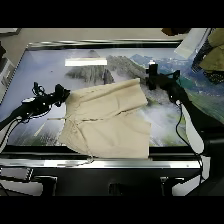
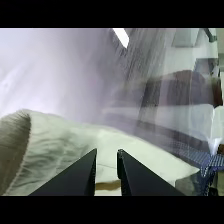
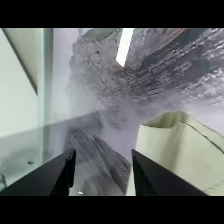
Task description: Fold the clothes and pants, and hang the long-sleeved shirts on hangers.
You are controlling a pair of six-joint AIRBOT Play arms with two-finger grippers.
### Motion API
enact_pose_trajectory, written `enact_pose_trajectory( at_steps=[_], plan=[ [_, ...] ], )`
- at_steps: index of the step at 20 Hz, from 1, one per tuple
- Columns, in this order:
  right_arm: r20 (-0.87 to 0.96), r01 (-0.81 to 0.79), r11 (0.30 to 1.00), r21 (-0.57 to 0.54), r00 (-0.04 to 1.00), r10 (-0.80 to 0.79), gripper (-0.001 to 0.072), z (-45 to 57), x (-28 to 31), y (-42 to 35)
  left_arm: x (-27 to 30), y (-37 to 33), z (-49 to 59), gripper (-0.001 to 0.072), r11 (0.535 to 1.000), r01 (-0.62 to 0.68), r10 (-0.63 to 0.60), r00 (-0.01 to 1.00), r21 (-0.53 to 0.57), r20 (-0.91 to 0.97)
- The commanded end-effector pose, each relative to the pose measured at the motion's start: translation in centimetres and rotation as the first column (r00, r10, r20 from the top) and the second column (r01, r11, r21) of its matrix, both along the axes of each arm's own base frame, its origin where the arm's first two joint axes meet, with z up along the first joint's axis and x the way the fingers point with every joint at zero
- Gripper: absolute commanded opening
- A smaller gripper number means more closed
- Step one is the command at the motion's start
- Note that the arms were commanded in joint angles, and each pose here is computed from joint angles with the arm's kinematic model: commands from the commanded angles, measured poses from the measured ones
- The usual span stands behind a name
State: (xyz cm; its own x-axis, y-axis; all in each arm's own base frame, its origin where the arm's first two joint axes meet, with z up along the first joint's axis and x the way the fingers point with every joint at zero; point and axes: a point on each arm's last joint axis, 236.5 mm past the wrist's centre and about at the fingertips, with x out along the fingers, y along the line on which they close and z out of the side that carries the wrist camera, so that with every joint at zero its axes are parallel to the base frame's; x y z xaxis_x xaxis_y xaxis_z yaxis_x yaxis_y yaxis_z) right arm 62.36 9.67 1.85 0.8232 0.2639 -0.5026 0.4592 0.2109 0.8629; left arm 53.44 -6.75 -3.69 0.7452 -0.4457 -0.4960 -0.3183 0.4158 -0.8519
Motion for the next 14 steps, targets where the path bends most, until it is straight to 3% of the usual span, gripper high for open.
enact_pose_trajectory(
  at_steps=[1,2,5,6,8,9,10,14],
  plan=[
    [-0.175,-0.313,0.938,-0.148,0.942,0.286,0.0436,-2.3,-5.0,0.0,0.1,1.1,0.1,0.0159,1.0,-0.013,0.013,1.0,-0.003,0.005],
    [-0.248,-0.386,0.908,-0.161,0.907,0.341,0.0477,-3.3,-6.8,-0.7,-0.1,1.3,0.4,0.0188,1.0,0.007,-0.006,1.0,-0.002,0.016],
    [-0.448,-0.565,0.802,-0.194,0.778,0.44,0.0489,-6.3,-11.8,-3.3,-1.4,1.5,1.1,0.0221,0.994,0.104,-0.104,0.994,0.02,0.036],
    [-0.472,-0.611,0.767,-0.197,0.745,0.472,0.0489,-6.6,-12.7,-3.4,-2.0,1.5,1.2,0.0305,0.989,0.144,-0.145,0.989,0.041,0.034],
    [-0.481,-0.676,0.71,-0.196,0.698,0.531,0.0491,-6.7,-13.6,-2.6,-3.2,1.3,1.0,0.0305,0.972,0.216,-0.219,0.976,0.095,0.02],
    [-0.481,-0.684,0.703,-0.198,0.692,0.538,0.0495,-6.8,-13.7,-2.3,-3.6,1.1,0.7,0.0313,0.963,0.24,-0.243,0.97,0.122,0.011],
    [-0.478,-0.69,0.693,-0.209,0.69,0.543,0.0496,-6.9,-13.6,-2.1,-3.8,0.8,0.5,0.0423,0.957,0.255,-0.258,0.966,0.136,0.005],
    [-0.473,-0.709,0.676,-0.199,0.674,0.568,0.0495,-8.5,-13.2,-0.6,-2.7,0.9,0.0,0.0444,0.959,0.207,-0.213,0.977,0.192,0.01]
  ],
)
